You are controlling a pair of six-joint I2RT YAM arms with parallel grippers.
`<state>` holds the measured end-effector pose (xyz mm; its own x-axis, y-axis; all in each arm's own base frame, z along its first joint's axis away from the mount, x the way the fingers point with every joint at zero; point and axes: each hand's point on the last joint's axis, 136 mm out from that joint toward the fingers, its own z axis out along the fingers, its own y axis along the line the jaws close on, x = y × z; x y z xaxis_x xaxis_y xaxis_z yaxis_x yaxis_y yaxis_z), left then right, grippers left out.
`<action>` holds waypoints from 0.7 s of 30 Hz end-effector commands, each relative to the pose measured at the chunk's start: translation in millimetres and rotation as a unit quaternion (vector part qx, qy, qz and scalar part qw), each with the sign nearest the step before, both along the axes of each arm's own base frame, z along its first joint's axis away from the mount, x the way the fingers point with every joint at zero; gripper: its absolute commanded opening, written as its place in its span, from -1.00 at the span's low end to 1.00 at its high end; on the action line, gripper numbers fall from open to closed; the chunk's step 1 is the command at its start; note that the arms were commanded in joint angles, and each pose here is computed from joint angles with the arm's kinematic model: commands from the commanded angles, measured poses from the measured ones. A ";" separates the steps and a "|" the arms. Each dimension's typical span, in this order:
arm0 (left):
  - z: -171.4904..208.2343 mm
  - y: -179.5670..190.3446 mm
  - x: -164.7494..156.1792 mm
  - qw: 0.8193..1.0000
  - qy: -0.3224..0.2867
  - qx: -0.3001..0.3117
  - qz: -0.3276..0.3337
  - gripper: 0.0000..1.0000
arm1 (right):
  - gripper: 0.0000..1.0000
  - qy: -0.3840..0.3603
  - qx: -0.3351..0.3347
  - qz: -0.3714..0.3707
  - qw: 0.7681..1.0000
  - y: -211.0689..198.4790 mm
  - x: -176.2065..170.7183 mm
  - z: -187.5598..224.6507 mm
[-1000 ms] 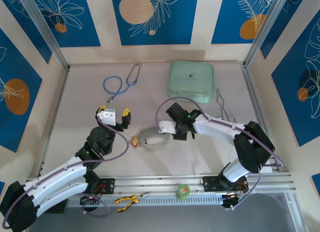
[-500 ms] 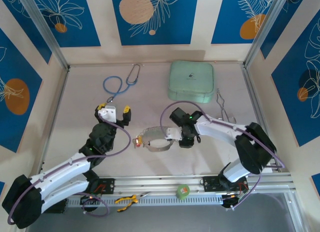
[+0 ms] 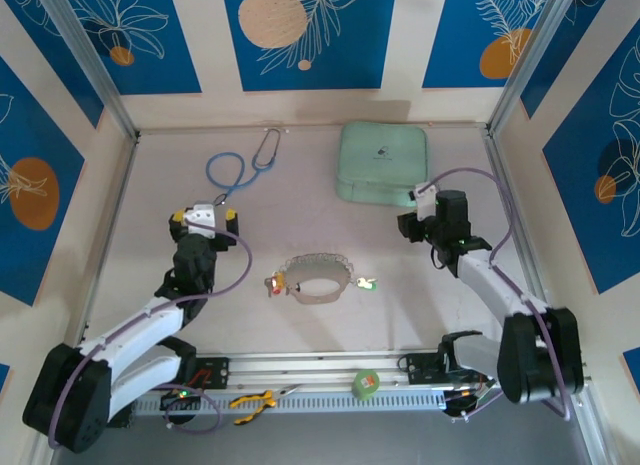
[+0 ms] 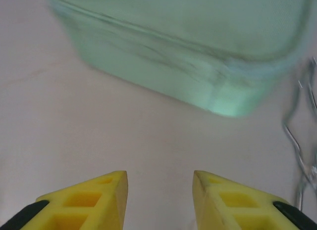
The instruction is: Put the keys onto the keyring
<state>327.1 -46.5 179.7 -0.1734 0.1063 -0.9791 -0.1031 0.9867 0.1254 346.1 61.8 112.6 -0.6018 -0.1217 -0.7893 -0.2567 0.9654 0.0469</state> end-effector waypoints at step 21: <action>-77.0 31.8 47.5 1.000 0.018 0.019 -0.004 1.00 | -0.18 -0.133 0.070 -0.050 0.987 -24.1 47.7 -17.8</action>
